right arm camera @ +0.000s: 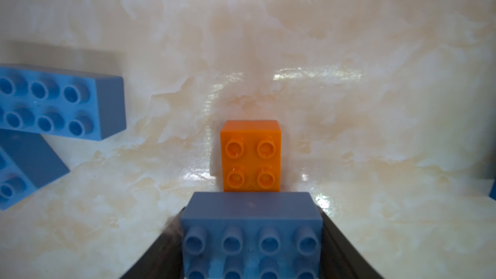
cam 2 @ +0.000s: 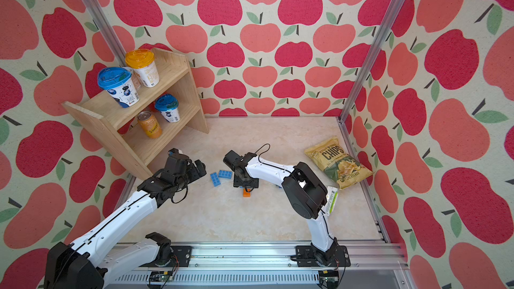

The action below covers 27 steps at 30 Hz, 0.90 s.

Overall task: Assemble a rectangle with lego
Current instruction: Assemble the lego brick with the lego brick.

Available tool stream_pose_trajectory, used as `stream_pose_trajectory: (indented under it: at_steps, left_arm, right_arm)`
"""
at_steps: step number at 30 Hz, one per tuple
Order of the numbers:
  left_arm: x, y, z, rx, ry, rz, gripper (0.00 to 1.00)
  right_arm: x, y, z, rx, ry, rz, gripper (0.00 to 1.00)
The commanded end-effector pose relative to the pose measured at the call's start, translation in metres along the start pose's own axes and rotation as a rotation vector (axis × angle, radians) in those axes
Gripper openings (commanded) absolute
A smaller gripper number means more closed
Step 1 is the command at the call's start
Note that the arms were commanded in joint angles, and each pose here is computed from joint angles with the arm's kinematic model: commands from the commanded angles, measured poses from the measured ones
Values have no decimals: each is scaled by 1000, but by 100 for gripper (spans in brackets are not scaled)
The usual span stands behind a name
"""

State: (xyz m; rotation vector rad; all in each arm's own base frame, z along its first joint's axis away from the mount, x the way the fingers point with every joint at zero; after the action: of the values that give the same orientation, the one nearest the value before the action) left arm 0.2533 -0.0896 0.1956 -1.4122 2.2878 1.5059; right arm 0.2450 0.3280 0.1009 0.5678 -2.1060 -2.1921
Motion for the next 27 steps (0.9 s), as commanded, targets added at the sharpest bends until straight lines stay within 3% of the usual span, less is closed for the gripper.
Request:
stream_pose_trajectory:
  at_steps: [1,18,27]
  left_arm:
    - [-5,3,-10,31,-17,-17,97]
    - [-6,3,-8,23,-13,-26,97]
    - [-6,4,-7,22,-12,-25,97]
  right_arm:
    - [15,-25,-5,52,28,92,37]
    - [50,-55,-11,114,73,250,36]
    - [63,-61,-12,99,115,263,29]
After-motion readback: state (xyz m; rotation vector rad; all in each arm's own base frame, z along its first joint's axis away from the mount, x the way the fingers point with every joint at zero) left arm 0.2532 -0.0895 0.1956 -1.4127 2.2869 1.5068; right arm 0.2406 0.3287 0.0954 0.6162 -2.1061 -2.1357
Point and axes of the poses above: each gripper's point midway between its finger pads, its own y axis back along the fingers, its own z axis along the line the jaws close on, x = y × z, the point moved 6 cm from there along y, back along the fingers, and after that the axes turned 13 degrees about y, right-handed, at the moved point
